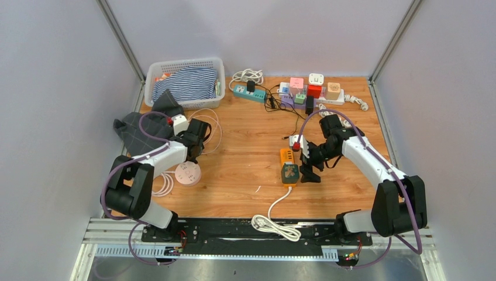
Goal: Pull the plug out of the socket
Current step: Place the plug at the center of the board, then remove the plug from the socket.
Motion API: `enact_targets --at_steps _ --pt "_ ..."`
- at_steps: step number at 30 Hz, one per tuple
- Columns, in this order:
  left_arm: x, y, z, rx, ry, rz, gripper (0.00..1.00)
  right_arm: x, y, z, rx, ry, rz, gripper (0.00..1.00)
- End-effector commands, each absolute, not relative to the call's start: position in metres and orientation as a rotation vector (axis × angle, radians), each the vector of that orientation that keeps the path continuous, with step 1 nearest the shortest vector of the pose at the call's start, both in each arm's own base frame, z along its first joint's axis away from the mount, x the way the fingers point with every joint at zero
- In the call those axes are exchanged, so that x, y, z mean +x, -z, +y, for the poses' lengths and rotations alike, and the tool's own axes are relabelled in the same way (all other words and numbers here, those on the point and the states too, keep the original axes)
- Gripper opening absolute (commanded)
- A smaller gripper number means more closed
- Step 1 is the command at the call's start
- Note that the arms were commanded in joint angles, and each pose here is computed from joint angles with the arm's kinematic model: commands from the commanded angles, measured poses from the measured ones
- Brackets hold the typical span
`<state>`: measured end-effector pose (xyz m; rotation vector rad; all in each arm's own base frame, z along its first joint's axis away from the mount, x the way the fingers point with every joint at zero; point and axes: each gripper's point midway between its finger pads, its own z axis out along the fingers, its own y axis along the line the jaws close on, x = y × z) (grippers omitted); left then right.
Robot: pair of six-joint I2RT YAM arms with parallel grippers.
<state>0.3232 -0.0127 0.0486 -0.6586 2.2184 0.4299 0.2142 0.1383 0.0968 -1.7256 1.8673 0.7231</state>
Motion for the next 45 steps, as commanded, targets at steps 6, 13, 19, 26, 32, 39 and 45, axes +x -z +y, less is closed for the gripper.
enact_targets --at_steps 6,13,19,26,32,39,45 --pt "0.317 -0.067 -0.011 -0.661 -0.36 2.166 0.82 0.209 -0.09 0.131 -1.709 -0.737 1.92 1.0" --pt "0.313 -0.088 -0.028 -0.607 -0.176 2.146 0.84 0.209 -0.093 0.131 -1.704 -0.735 1.916 1.0" --pt "0.308 -0.107 -0.067 -0.449 0.076 2.117 0.83 0.206 -0.103 0.133 -1.695 -0.717 1.875 1.0" --pt "0.283 -0.138 -0.152 -0.066 0.546 2.056 0.8 0.201 -0.101 0.129 -1.68 -0.678 1.877 1.0" --pt "0.232 -0.16 -0.231 0.495 0.794 1.987 0.77 0.192 -0.087 0.125 -1.693 -0.701 1.914 1.0" --pt "0.193 -0.151 -0.292 0.942 0.835 1.902 0.79 0.212 -0.097 0.112 -1.55 -0.665 2.083 1.0" --pt "0.178 -0.147 -0.321 1.191 0.773 1.773 1.0 0.218 -0.112 0.101 -1.41 -0.705 2.107 1.0"
